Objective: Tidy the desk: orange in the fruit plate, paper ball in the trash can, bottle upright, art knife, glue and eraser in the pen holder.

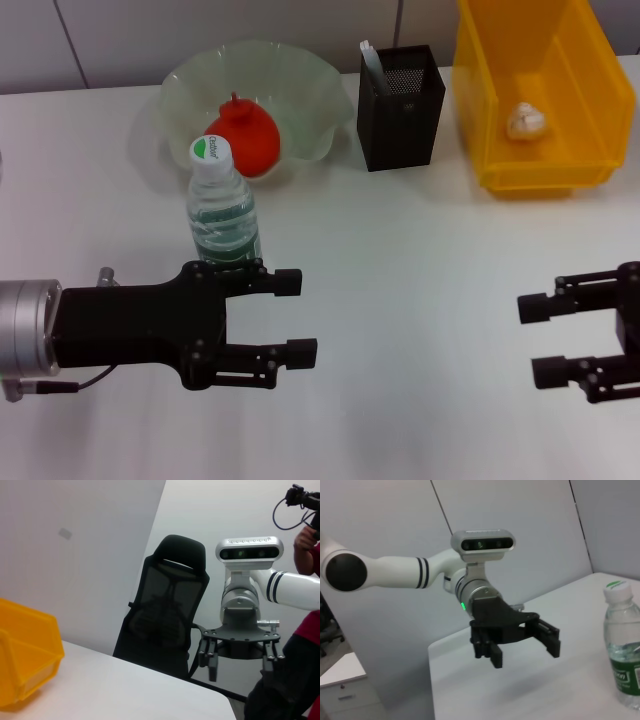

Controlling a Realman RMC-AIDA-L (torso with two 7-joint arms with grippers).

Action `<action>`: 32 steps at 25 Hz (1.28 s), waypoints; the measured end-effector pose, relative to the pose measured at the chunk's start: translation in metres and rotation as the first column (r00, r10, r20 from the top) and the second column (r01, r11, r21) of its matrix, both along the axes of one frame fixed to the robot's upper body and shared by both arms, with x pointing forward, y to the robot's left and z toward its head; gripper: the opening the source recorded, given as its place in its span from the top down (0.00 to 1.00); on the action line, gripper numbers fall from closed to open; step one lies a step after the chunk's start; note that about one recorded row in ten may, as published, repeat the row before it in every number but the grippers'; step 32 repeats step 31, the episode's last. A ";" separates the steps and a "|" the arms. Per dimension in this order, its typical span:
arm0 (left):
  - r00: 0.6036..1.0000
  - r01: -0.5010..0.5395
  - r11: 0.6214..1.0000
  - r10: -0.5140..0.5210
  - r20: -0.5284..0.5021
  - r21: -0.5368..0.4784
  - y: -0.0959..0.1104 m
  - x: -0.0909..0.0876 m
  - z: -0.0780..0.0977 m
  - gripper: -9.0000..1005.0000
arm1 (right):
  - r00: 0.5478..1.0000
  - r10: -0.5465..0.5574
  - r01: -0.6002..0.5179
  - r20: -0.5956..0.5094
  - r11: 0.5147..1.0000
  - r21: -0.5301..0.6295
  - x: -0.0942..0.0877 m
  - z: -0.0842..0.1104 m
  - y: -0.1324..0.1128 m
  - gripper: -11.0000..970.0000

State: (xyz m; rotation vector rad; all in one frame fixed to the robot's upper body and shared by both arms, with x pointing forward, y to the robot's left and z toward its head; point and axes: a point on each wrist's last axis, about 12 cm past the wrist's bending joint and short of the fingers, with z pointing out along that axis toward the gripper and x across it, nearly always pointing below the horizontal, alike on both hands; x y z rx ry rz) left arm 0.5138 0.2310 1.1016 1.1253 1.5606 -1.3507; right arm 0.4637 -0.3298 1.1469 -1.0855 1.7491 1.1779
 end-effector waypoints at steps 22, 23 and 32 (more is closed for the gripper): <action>0.999 -0.035 0.999 0.036 -0.007 0.033 0.038 -0.009 0.003 0.18 | 0.999 0.045 -0.046 0.025 0.996 0.073 0.028 -0.013 0.026 0.33; 0.999 -0.044 0.998 0.044 -0.008 0.035 0.044 -0.011 0.004 0.18 | 0.999 0.049 -0.051 0.023 0.994 0.092 0.028 -0.016 0.029 0.33; 0.998 -0.056 0.998 0.056 -0.002 0.019 0.054 -0.014 0.008 0.18 | 0.998 0.062 -0.064 0.018 0.992 0.111 0.030 -0.018 0.035 0.33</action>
